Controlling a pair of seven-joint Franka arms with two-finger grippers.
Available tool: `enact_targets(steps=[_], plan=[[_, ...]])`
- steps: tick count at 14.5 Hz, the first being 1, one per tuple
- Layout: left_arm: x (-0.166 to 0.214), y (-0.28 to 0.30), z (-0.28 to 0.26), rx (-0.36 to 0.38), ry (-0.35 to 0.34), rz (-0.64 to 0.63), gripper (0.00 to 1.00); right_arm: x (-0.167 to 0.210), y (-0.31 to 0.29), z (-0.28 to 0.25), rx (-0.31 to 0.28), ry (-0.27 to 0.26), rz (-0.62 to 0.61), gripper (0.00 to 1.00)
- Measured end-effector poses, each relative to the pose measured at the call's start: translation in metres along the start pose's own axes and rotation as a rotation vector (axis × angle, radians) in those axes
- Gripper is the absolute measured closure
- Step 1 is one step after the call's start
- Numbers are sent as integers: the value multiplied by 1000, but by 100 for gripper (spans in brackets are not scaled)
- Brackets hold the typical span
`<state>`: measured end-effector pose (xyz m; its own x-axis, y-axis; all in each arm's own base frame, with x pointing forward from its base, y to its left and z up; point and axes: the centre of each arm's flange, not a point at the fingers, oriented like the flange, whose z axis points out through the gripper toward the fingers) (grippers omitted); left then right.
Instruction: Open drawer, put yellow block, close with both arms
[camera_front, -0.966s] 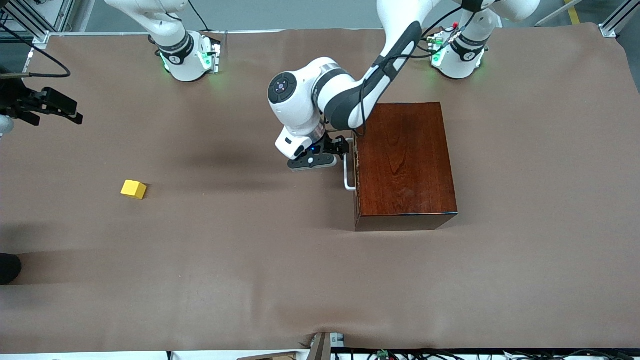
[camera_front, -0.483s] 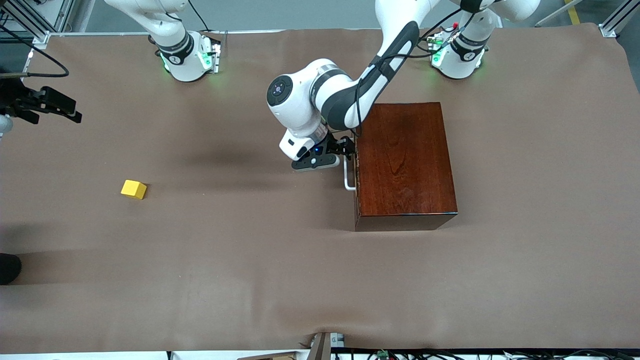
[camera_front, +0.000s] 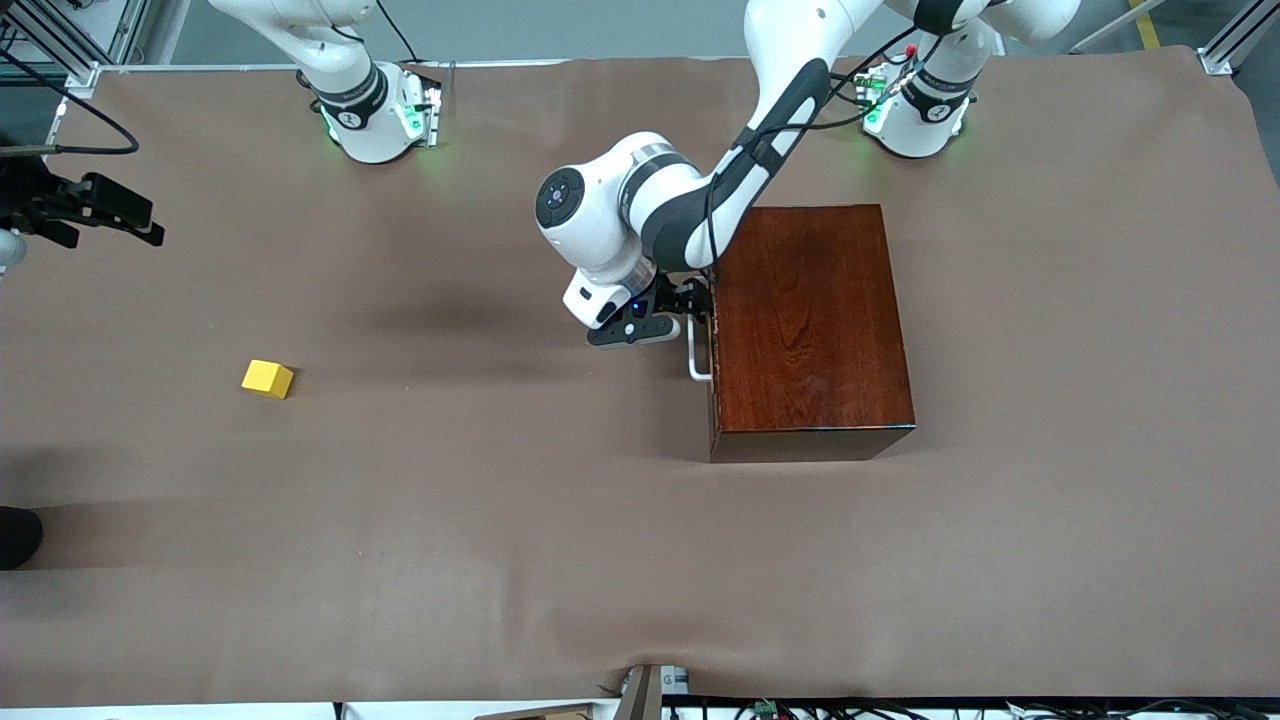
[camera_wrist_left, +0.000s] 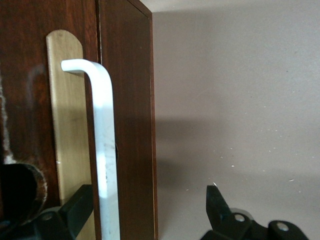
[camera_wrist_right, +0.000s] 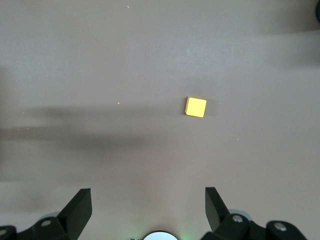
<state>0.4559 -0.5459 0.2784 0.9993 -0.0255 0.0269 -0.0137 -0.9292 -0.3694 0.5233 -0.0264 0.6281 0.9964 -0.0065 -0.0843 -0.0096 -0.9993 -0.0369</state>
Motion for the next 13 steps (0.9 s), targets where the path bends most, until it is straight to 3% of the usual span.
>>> enact_targets(steps=[13], plan=[[-10, 15, -8, -40, 32, -68, 0, 3, 2, -1, 1, 6, 4, 0]])
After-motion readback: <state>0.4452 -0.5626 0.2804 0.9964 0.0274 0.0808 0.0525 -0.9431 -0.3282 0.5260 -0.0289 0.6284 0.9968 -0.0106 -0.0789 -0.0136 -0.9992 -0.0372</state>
